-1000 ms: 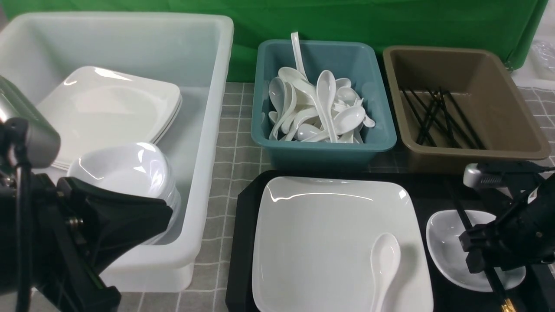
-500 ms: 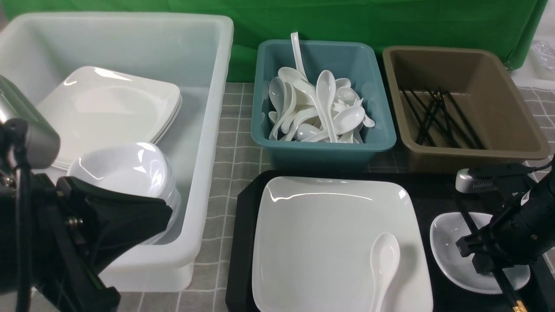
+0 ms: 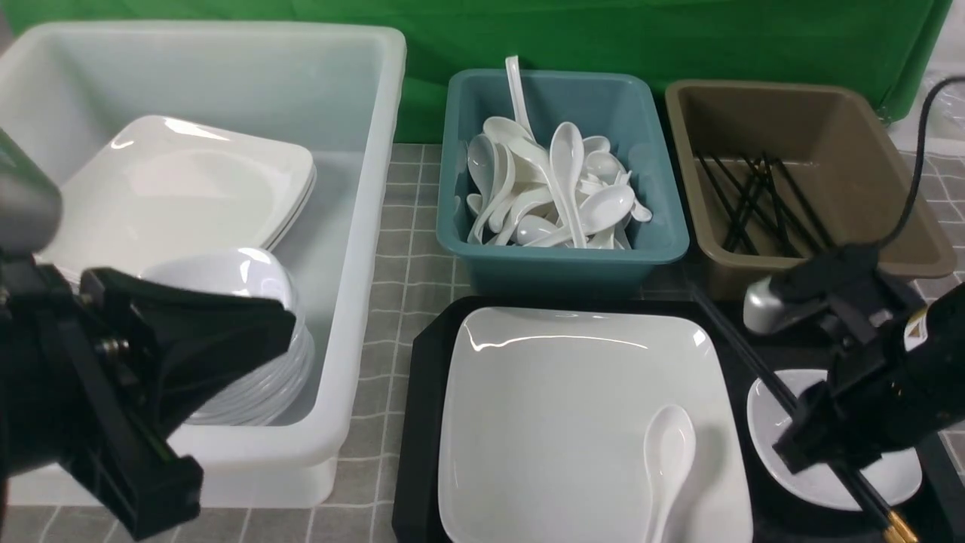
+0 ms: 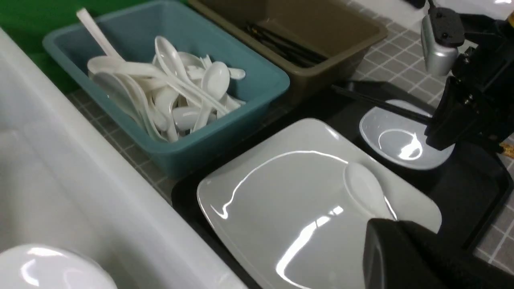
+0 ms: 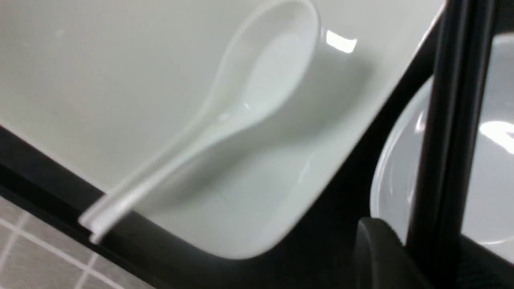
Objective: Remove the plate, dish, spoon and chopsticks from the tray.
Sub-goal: Use the right arm to put the chopsticks into the small storage box on the right, then use the right arm to grab a small plate from the dinner plate, then use the right arm to put the small plate into the large storage box on the left, then use the left arm to grab a soup spoon from the plate
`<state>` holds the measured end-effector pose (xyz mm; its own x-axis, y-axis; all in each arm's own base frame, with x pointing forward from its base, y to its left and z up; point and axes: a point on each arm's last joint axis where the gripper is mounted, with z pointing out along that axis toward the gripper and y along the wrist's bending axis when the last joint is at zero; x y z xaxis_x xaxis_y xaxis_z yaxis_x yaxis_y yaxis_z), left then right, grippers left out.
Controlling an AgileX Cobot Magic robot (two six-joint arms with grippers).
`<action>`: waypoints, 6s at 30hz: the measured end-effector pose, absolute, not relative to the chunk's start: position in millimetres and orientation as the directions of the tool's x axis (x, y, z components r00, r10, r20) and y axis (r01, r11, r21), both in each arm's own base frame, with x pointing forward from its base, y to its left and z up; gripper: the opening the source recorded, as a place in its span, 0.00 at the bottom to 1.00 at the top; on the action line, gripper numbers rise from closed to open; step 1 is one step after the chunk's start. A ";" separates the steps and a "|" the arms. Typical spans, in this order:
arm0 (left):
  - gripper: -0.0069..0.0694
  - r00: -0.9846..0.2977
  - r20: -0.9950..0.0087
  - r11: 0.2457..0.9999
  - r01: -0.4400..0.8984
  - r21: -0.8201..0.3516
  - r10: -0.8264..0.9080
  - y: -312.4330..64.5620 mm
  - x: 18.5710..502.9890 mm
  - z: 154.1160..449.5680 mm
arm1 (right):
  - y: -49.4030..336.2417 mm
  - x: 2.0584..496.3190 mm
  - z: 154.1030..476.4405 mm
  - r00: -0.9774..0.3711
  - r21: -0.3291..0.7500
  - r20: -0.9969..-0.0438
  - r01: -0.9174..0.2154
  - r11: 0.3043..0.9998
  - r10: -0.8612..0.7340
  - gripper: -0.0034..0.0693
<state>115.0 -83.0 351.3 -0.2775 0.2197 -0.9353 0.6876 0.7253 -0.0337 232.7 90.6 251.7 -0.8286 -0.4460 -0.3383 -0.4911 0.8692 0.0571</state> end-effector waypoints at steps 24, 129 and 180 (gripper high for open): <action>0.10 -0.148 -0.974 0.661 0.750 0.004 0.173 -89.0 110.3 372.5 | 39.9 453.2 249.2 -0.732 0.146 -0.681 -0.106 0.984 0.023 0.34; 0.10 -0.284 -0.933 0.938 0.325 0.125 0.222 18.2 -15.1 347.4 | 454.1 246.5 278.5 0.267 -0.521 -0.447 -0.854 0.006 -0.854 0.44; 0.12 -0.665 -0.450 0.668 0.722 -0.181 0.596 -308.0 181.5 249.1 | 4.0 43.3 328.6 -0.632 -0.076 -0.704 -0.386 0.920 -0.323 0.24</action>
<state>181.5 -308.0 249.1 -0.6647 0.5961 -0.4504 0.7218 0.6680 -0.1811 43.3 4.0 328.6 -0.6325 -0.3235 -0.7038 -0.3855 0.9195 -0.0762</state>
